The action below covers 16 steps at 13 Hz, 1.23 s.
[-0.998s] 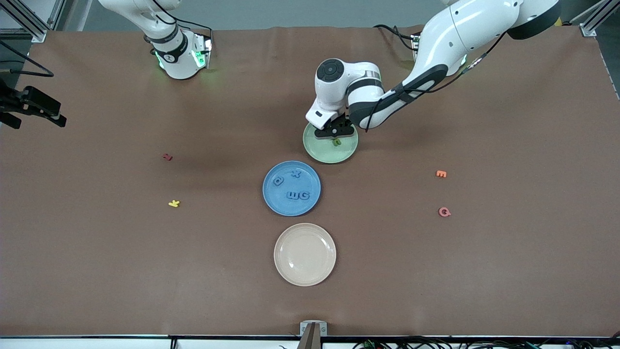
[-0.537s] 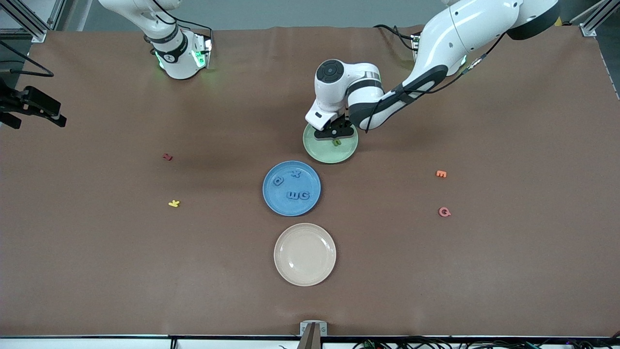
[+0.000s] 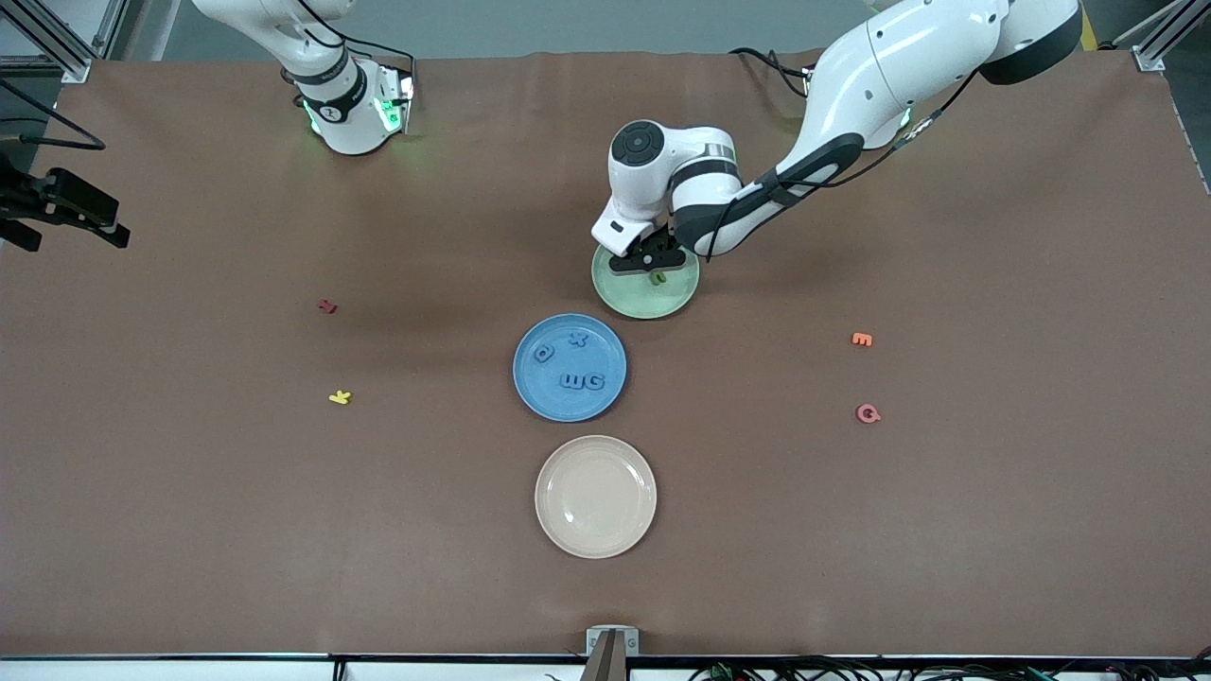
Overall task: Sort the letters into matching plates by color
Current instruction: 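Lower the N onto the green plate and open the left gripper, then move the left gripper back over the pink Q and orange E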
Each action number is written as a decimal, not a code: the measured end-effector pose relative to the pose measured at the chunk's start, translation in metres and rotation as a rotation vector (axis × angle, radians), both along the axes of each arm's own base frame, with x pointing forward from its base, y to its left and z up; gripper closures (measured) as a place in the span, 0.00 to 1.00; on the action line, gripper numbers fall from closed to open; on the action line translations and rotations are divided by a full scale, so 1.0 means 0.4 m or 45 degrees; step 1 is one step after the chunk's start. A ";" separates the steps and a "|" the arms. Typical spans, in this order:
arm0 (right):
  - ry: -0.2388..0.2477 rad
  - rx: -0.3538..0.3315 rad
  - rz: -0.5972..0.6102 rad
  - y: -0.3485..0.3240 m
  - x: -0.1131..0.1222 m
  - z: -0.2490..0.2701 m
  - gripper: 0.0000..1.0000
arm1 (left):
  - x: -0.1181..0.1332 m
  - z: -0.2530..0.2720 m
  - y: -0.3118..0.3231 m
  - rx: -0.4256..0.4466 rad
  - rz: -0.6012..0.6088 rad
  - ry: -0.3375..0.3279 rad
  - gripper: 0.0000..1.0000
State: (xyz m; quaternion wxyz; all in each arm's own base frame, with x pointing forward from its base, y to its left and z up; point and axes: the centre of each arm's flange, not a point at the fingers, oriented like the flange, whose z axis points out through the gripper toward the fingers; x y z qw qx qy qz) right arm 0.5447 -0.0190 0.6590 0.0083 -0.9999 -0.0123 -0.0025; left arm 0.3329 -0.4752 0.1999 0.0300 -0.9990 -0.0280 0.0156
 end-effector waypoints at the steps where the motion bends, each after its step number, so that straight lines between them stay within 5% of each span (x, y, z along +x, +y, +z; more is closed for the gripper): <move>1: 0.000 0.000 0.000 0.000 0.000 0.000 0.00 | 0.003 -0.003 0.003 0.004 0.004 0.000 0.58; 6: 0.000 0.000 0.001 0.000 0.000 0.000 0.00 | 0.025 -0.010 0.014 0.013 0.061 -0.008 0.03; 11: 0.000 0.000 0.002 0.000 0.000 0.000 0.00 | 0.123 0.090 0.000 -0.020 0.132 -0.092 0.00; 16: 0.000 0.000 0.003 0.002 0.000 0.000 0.00 | 0.364 0.339 0.091 -0.030 0.202 -0.206 0.00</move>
